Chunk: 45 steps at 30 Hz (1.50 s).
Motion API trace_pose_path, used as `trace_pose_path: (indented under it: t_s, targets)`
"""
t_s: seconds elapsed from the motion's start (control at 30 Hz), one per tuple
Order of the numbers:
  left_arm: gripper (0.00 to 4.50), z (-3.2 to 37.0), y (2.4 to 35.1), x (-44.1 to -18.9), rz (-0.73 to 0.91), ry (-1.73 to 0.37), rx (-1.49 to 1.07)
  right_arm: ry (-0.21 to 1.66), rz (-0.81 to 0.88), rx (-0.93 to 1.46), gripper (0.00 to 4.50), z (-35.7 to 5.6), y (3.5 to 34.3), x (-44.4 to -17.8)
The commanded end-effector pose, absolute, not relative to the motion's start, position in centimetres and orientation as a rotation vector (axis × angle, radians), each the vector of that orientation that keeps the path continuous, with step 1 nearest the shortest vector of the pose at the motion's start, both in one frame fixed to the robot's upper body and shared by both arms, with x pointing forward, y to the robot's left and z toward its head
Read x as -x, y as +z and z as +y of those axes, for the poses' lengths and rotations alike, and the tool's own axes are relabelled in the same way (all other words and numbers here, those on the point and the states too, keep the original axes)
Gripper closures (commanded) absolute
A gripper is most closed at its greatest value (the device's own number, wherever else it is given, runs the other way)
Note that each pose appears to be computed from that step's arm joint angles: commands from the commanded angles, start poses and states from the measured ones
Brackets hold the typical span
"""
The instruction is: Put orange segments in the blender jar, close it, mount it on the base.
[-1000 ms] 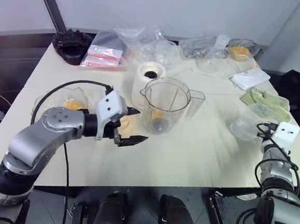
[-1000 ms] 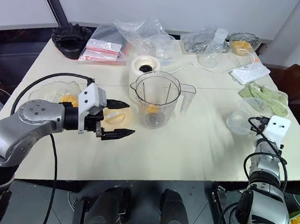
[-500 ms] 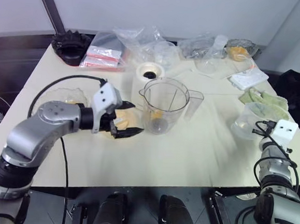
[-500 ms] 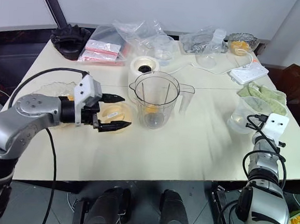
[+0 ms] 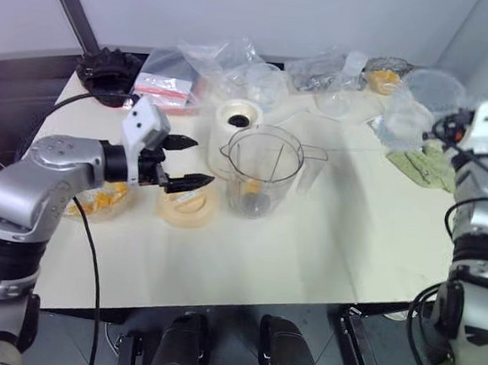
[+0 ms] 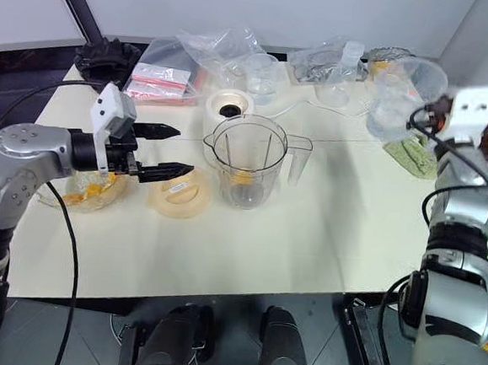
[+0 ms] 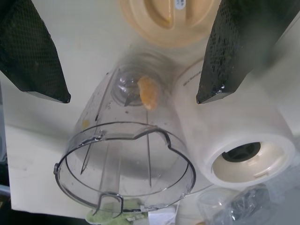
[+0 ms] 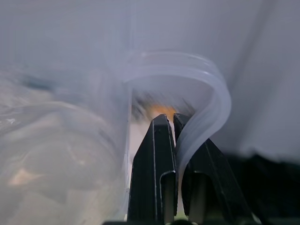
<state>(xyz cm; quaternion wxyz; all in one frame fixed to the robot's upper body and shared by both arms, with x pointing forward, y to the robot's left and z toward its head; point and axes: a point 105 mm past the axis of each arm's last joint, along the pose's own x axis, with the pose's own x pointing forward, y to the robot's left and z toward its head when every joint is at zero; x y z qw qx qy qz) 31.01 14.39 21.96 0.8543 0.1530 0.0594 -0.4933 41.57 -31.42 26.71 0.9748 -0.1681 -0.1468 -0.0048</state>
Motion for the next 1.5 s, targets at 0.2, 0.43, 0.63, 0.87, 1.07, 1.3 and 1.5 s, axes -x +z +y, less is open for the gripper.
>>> trace_pose_path:
  t_s: [0.2,0.43,0.63,0.87,1.07,1.3,1.5]
  targets:
    - [0.00,15.2,23.6,-31.5,0.061,-1.000,-0.353,0.244,-0.469,0.515,4.48,-24.6,35.1,-40.9]
    - [0.00,14.9,23.1,-30.8,0.082,-1.031,-0.342,0.406,-0.486,0.741,4.48,-20.5,35.0,-39.7]
    - [0.00,15.0,22.8,-30.7,0.089,-1.025,-0.340,0.510,-0.493,0.891,4.48,-18.1,34.4,-38.7]
    - [0.00,14.6,22.7,-30.8,0.090,-1.038,-0.342,0.528,-0.491,1.045,4.48,-17.1,33.6,-38.8]
    - [0.00,14.3,22.5,-30.7,0.088,-1.043,-0.338,0.519,-0.514,1.145,4.48,-16.5,33.5,-39.0]
    - [0.00,14.2,22.4,-30.4,0.090,-1.043,-0.332,0.512,-0.544,1.215,4.48,-16.1,33.5,-39.3]
    - [0.00,14.2,22.4,-30.4,0.091,-1.039,-0.328,0.503,-0.574,1.239,4.48,-15.6,34.0,-39.3]
